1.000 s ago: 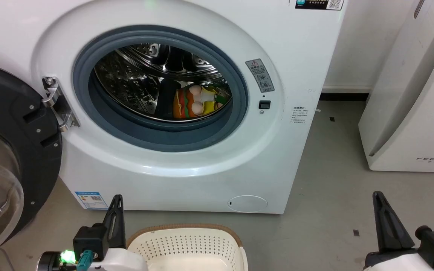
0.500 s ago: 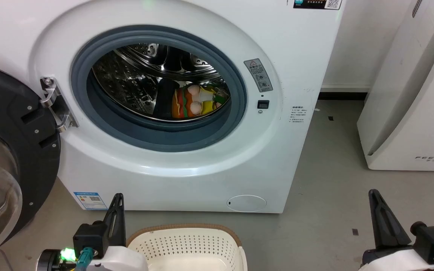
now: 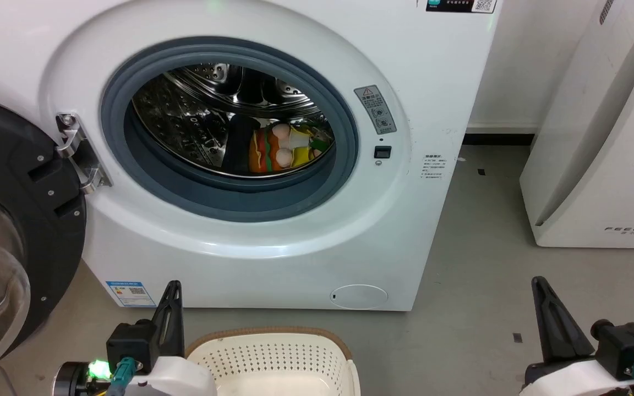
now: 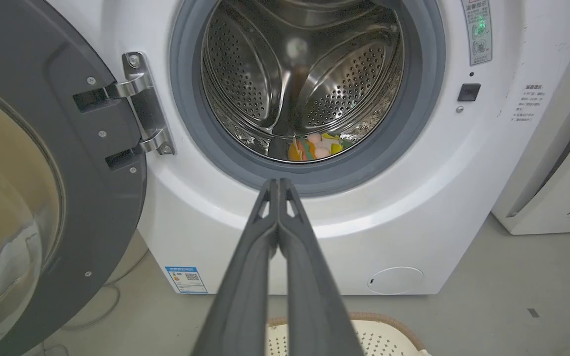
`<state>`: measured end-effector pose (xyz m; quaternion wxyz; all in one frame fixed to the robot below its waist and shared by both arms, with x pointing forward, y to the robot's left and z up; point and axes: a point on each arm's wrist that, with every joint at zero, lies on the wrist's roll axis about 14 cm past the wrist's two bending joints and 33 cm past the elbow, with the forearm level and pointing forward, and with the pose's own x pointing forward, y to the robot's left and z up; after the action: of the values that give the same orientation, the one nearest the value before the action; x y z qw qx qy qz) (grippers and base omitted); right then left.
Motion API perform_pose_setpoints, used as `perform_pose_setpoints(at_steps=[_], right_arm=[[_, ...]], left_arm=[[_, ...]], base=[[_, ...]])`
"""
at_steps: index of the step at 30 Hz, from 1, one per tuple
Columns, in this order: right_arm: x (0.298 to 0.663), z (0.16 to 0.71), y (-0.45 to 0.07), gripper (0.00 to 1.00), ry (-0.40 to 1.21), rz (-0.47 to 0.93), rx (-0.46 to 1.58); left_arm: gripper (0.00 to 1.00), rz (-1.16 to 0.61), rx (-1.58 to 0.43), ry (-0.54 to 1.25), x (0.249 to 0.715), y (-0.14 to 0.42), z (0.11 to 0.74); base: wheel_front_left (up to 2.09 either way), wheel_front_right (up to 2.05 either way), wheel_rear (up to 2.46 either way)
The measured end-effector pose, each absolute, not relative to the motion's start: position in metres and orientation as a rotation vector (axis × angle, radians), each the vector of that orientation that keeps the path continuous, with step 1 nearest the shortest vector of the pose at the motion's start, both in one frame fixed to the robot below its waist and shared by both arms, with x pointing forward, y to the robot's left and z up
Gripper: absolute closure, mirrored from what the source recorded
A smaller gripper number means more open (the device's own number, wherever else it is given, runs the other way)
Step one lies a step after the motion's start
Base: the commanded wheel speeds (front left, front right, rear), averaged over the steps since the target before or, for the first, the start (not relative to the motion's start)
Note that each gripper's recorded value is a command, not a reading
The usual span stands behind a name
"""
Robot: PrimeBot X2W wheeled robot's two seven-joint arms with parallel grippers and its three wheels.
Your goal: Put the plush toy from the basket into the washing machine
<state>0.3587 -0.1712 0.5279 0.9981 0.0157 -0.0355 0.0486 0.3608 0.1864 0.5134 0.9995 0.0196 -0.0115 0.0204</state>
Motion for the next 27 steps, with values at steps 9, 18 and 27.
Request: perform_pose_setpoints(at_steps=[9,18,27], right_arm=[[0.3611,0.5281,-0.1693,1.00,-0.060,0.103,0.018],[0.3624,0.5274,-0.1670,1.00,-0.047,0.110,0.008],[0.3631,0.5254,-0.1659,1.00,-0.031,0.113,-0.009]], left_arm=[[1.00,0.038,0.042,-0.016,0.3627,0.1852,0.5147],[1.00,0.029,0.040,-0.013,0.3639,0.1835,0.5162],[1.00,0.021,0.040,-0.004,0.3650,0.1818,0.5172]], base=[[0.00,0.00,0.00],[0.00,0.00,0.00],[0.00,0.00,0.00]])
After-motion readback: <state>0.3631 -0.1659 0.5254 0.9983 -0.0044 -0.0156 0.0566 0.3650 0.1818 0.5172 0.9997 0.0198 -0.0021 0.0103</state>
